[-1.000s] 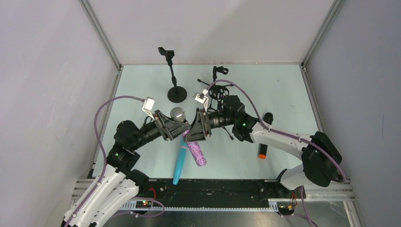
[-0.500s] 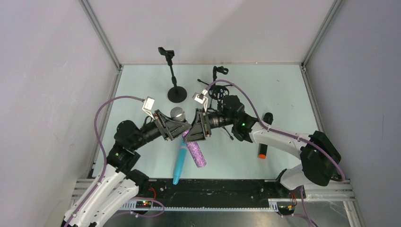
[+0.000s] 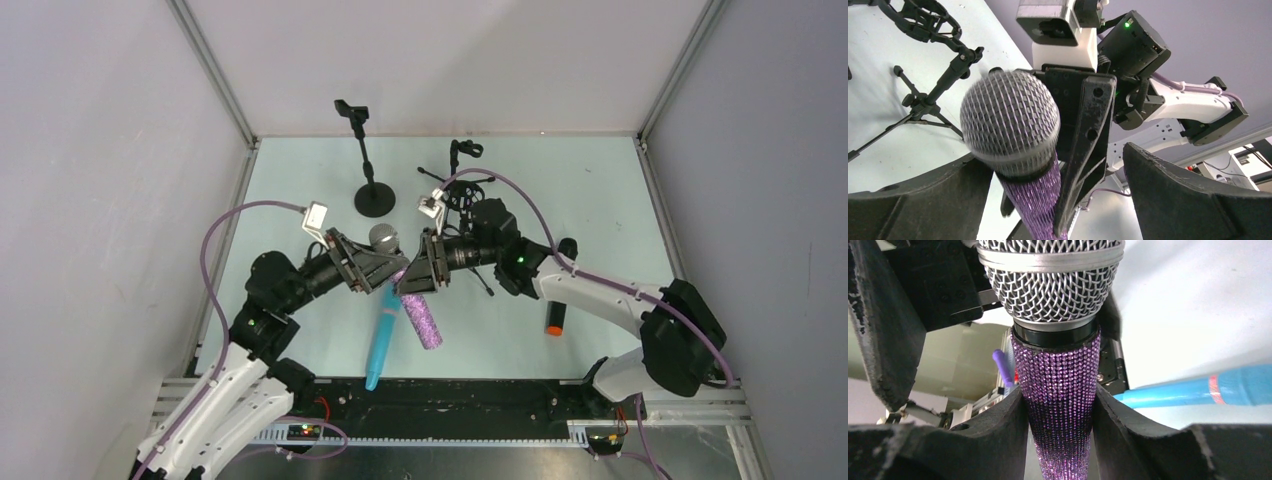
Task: Attach the microphones to the stand
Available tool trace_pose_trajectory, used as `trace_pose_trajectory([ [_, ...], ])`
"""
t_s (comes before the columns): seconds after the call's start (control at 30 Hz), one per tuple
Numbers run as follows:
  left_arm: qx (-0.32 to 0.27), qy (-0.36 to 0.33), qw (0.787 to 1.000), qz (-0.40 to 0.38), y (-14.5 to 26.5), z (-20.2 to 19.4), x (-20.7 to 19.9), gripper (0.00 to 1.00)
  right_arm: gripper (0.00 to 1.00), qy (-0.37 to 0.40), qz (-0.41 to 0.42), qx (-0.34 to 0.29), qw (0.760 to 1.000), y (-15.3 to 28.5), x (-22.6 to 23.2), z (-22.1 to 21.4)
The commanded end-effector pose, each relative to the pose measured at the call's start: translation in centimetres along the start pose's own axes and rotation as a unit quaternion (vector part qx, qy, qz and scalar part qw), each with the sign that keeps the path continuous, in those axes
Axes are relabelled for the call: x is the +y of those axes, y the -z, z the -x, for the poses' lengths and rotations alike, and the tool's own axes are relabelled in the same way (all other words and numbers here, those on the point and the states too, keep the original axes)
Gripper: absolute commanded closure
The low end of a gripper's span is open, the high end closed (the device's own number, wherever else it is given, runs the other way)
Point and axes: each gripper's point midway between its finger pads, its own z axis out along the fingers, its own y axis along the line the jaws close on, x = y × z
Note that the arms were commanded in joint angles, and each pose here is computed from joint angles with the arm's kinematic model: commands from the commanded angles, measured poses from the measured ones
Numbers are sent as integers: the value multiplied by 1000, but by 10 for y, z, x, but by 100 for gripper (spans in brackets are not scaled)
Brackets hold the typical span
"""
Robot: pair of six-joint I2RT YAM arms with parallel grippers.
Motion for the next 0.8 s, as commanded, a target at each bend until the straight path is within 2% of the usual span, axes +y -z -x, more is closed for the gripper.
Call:
trace_pose_trajectory([
  [0.0,-12,-4,1000,-6,-1,2,-1,0,100,29,-50,-56,997,22,0,35],
  [0.17,-5,2,1000,3,-2,-3,7,0,100,21,-89,-93,991,48,-11,48],
  [0.57,18,8,999,47,-7,-22,40,0,100,73,-139,-185,970,122,-3,69],
  [0.77,50,-17,991,120,-3,-29,66,0,100,103,-176,-215,955,154,0,73],
])
